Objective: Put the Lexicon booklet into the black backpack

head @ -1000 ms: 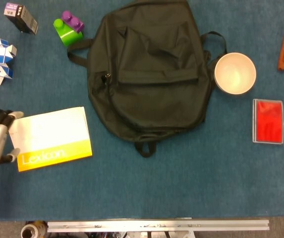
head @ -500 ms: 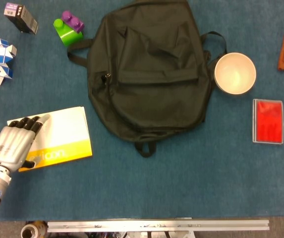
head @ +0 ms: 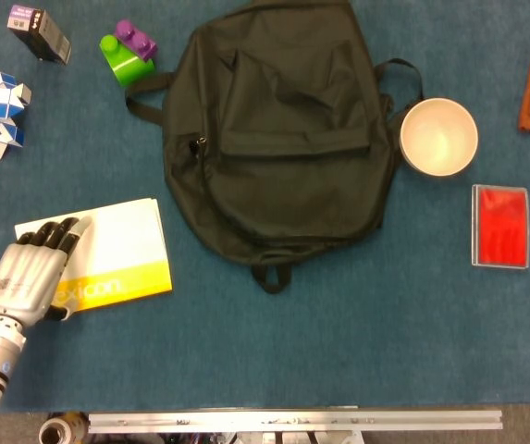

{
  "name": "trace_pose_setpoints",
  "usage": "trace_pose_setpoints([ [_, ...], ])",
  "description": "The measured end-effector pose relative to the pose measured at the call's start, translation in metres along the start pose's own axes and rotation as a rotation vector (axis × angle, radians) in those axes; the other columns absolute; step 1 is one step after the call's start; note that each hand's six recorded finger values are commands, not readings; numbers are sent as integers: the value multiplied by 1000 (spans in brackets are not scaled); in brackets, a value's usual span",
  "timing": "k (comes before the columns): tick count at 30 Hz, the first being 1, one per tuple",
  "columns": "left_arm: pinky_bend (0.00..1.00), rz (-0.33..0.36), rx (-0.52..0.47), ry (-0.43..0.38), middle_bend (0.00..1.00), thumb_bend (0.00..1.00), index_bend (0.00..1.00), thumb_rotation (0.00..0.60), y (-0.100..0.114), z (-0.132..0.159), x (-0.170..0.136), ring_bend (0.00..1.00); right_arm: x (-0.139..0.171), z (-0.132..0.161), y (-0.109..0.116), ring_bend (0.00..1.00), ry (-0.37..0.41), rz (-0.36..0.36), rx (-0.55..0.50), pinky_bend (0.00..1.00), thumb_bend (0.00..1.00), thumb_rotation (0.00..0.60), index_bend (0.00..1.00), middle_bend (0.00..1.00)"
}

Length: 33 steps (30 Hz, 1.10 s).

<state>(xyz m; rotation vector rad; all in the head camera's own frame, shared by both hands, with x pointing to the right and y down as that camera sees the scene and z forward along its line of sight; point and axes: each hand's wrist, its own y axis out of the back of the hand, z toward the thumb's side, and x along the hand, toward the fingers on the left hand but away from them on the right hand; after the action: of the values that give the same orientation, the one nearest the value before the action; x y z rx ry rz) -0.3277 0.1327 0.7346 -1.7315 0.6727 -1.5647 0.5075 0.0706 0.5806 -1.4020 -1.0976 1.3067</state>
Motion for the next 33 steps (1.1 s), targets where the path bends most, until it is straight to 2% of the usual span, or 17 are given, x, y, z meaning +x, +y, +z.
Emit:
trace_pose_setpoints([
  [15, 188, -40, -8, 5, 62, 171, 0, 600, -18, 10, -6, 75, 3, -8, -2, 172, -9, 7, -8, 316, 64, 600, 237, 309],
  [33, 188, -58, -26, 30, 69, 170, 0, 600, -23, 8, 6, 75, 5, -13, -4, 172, -23, 13, -10, 316, 65, 600, 237, 309],
])
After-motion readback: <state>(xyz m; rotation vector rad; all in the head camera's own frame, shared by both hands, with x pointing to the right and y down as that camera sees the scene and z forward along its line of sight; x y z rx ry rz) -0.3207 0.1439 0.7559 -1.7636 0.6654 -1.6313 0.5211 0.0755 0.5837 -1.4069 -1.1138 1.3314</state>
